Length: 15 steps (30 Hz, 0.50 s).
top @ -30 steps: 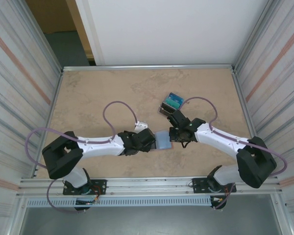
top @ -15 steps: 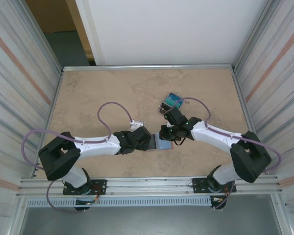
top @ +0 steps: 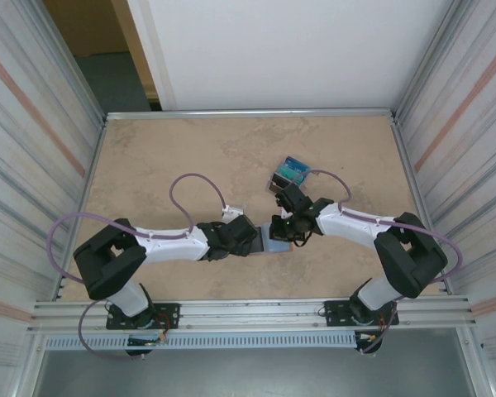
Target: Take the credit cards out of the card holder
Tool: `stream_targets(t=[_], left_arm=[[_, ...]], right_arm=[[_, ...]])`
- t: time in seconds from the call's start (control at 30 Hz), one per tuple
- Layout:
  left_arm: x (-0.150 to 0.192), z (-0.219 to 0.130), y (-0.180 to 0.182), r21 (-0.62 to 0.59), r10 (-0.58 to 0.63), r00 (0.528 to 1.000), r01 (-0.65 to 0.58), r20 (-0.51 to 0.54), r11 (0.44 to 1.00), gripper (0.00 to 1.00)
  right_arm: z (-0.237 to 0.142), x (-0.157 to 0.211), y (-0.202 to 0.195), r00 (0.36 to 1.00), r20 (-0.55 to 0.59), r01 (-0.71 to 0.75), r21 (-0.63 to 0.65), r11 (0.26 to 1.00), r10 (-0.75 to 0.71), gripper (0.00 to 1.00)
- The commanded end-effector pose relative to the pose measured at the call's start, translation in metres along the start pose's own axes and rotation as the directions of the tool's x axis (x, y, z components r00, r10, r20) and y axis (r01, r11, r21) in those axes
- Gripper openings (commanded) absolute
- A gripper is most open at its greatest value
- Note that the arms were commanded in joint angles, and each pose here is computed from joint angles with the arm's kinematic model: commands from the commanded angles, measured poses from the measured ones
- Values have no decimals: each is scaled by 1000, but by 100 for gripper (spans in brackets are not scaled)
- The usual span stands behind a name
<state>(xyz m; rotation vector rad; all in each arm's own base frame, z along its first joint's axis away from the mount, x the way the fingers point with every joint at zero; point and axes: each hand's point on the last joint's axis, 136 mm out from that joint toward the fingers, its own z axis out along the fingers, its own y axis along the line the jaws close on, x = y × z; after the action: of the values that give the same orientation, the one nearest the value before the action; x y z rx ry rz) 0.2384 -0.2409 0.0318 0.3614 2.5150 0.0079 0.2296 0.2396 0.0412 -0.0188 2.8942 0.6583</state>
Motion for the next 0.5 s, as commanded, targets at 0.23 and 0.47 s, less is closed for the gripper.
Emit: stream_targets(t=[0.23,0.47], left_arm=[[-3,-2,6,-28,0,1000,-1,-11,1000,99],[-5,-7,8,-24,-6,1000,6,2,1000,99]], right_arm=[[0,8,-37,997,6,-71,74,995,71,9],[-8,3,-39,996,40,-86,73,994,83,10]])
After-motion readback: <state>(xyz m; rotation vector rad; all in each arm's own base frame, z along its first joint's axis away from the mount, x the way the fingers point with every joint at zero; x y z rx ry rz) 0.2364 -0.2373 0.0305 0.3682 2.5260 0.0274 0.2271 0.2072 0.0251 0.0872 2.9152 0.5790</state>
